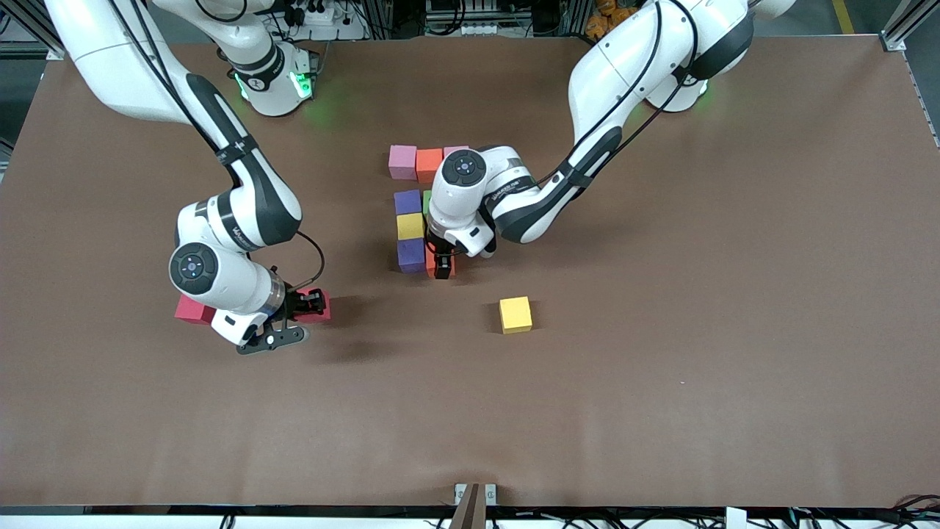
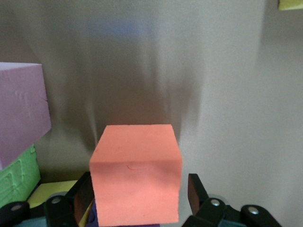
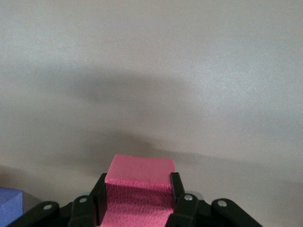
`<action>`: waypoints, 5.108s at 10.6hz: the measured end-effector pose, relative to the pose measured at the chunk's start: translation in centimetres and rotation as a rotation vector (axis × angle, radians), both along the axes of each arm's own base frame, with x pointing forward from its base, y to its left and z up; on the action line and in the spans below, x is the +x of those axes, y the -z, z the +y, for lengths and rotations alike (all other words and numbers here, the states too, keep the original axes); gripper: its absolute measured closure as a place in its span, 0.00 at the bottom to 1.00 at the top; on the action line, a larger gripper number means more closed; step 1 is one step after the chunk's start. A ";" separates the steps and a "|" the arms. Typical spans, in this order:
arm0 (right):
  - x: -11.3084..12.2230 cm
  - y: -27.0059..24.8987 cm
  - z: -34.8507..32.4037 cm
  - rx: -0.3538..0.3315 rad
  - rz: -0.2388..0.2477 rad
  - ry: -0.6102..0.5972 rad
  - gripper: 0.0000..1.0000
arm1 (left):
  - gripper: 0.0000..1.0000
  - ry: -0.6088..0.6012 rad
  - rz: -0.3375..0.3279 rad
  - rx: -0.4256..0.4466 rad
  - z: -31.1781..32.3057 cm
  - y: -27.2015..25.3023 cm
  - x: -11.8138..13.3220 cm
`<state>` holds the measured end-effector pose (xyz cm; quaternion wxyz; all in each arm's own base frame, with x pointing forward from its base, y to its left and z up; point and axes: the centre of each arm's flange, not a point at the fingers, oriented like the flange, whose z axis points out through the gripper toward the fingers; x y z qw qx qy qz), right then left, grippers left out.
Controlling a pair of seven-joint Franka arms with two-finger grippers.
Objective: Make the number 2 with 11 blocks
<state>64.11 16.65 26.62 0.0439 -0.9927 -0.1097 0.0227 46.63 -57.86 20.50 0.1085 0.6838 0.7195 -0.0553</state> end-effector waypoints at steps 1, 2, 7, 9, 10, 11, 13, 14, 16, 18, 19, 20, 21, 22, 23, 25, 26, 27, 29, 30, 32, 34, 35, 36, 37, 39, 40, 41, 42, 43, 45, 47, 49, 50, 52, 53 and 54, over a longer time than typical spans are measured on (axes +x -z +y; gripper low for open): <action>-0.1 0.0 0.2 0.001 0.000 -0.002 0.44 | 0.12 -0.005 -0.007 -0.007 0.0 -0.4 0.4; -0.2 0.0 0.8 0.001 0.001 0.002 0.44 | 0.12 -0.010 -0.014 -0.013 0.0 -1.0 0.8; -3.0 -0.5 9.7 -0.008 0.013 0.146 0.44 | 0.12 -0.010 -0.029 -0.014 0.0 -2.5 1.0; -3.9 -1.0 12.6 -0.007 0.009 0.177 0.44 | 0.12 -0.005 -0.023 -0.007 -0.1 -2.7 0.8; -3.8 -1.1 12.6 -0.006 0.006 0.182 0.44 | 0.12 0.001 -0.018 -0.007 -0.4 -2.9 0.4; -3.6 -1.2 12.3 -0.006 0.003 0.187 0.44 | 0.12 0.007 -0.010 -0.003 -0.7 -3.4 0.0; -3.3 -1.4 11.9 -0.005 -0.001 0.195 0.44 | 0.12 0.007 0.016 0.007 -0.4 -4.8 0.0; -3.1 -1.5 11.6 -0.005 -0.003 0.199 0.44 | 0.13 0.006 0.048 0.001 0.4 -6.2 0.7; -2.6 -1.6 10.8 -0.005 -0.007 0.205 0.44 | 0.13 0.006 0.124 -0.021 3.8 -9.9 3.6; -2.7 -1.6 11.0 -0.003 -0.006 0.212 0.44 | 0.13 0.067 0.174 -0.030 8.6 -13.0 6.2; -3.0 -1.7 11.9 -0.001 -0.005 0.229 0.44 | 0.13 0.129 0.157 -0.029 10.7 -13.7 6.7; -3.5 -2.0 13.7 0.004 -0.007 0.250 0.44 | 0.12 0.204 0.117 -0.015 12.3 -14.4 6.8; -4.3 -2.4 16.4 0.013 -0.012 0.250 0.44 | 0.12 0.286 0.066 -0.002 13.3 -15.4 6.8; -5.4 -2.7 19.7 0.027 -0.020 0.223 0.44 | 0.12 0.376 0.013 0.010 14.2 -16.7 7.1; -6.5 -3.0 23.5 0.045 -0.029 0.193 0.44 | 0.12 0.473 -0.037 0.029 15.6 -17.7 7.8; -8.4 -2.8 28.6 0.068 -0.034 0.156 0.44 | 0.11 0.683 -0.144 0.114 18.7 -18.9 9.4; -8.6 -2.5 29.6 0.076 -0.035 0.143 0.44 | 0.08 0.790 -0.191 0.165 20.5 -19.3 10.3; -8.9 -2.4 30.9 0.087 -0.039 0.128 0.44 | 0.07 0.914 -0.234 0.218 22.5 -19.6 11.5; -10.1 -2.4 33.9 0.109 -0.051 0.065 0.44 | 0.07 1.160 -0.299 0.351 26.6 -19.7 14.0; -10.8 -2.5 35.2 0.117 -0.058 0.027 0.44 | 0.07 1.260 -0.315 0.404 28.5 -19.8 15.1; -12.3 -3.0 37.2 0.132 -0.083 -0.105 0.44 | 0.07 1.446 -0.343 0.472 32.6 -21.2 17.7; -13.8 -2.7 38.8 0.141 -0.114 -0.314 0.44 | 0.07 1.551 -0.352 0.520 36.6 -23.0 19.8; -14.6 -2.3 39.6 0.144 -0.126 -0.429 0.44 | 0.07 1.606 -0.330 0.539 38.3 -23.7 20.5; -15.6 -2.0 40.4 0.146 -0.138 -0.549 0.44 | 0.07 1.652 -0.310 0.547 39.8 -24.6 21.1; -16.5 -1.9 41.2 0.149 -0.151 -0.671 0.44 | 0.07 1.676 -0.297 0.539 41.3 -25.5 21.6; -18.0 -2.0 42.4 0.153 -0.177 -0.905 0.44 | 0.07 1.723 -0.273 0.518 44.0 -27.2 22.4; -18.2 -1.9 42.3 0.146 -0.175 -1.013 0.44 | 0.07 1.733 -0.255 0.503 45.0 -28.0 22.6; -18.0 -1.5 41.9 0.137 -0.170 -1.110 0.44 | 0.07 1.729 -0.234 0.478 45.8 -28.8 22.6; -17.6 -1.2 41.3 0.131 -0.172 -1.200 0.44 | 0.07 1.714 -0.219 0.444 46.4 -29.5 22.5; -17.1 -0.9 40.7 0.126 -0.176 -1.280 0.44 | 0.07 1.699 -0.215 0.402 46.6 -30.3 22.2; -16.5 -0.1 39.9 0.117 -0.176 -1.393 0.44 | 0.07 1.696 -0.237 0.318 48.0 -31.9 21.8; -16.0 1.1 38.8 0.094 -0.162 -1.456 0.44 | 0.07 1.695 -0.273 0.231 53.7 -32.9 21.7; -15.2 2.3 37.4 0.067 -0.145 -1.499 0.44 | 0.07 1.663 -0.236 0.212 58.0 -33.7 21.0; -14.7 2.5 36.8 0.049 -0.144 -1.510 0.44 | 0.07 1.664 -0.203 0.200 58.0 -33.8 20.5; -14.4 2.9 36.3 0.007 -0.141 -1.545 0.44 | 0.08 1.678 -0.173 0.215 57.0 -35.8 19.4; -14.6 3.2 36.2 -0.001 -0.134 -1.556 0.44 | 0.08 1.686 -0.146 0.220 56.5 -37.1 18.4; -14.6 3.4 36.0 -0.006 -0.130 -1.560 0.44 | 0.08 1.696 -0.128 0.218 55.8 -37.8 17.8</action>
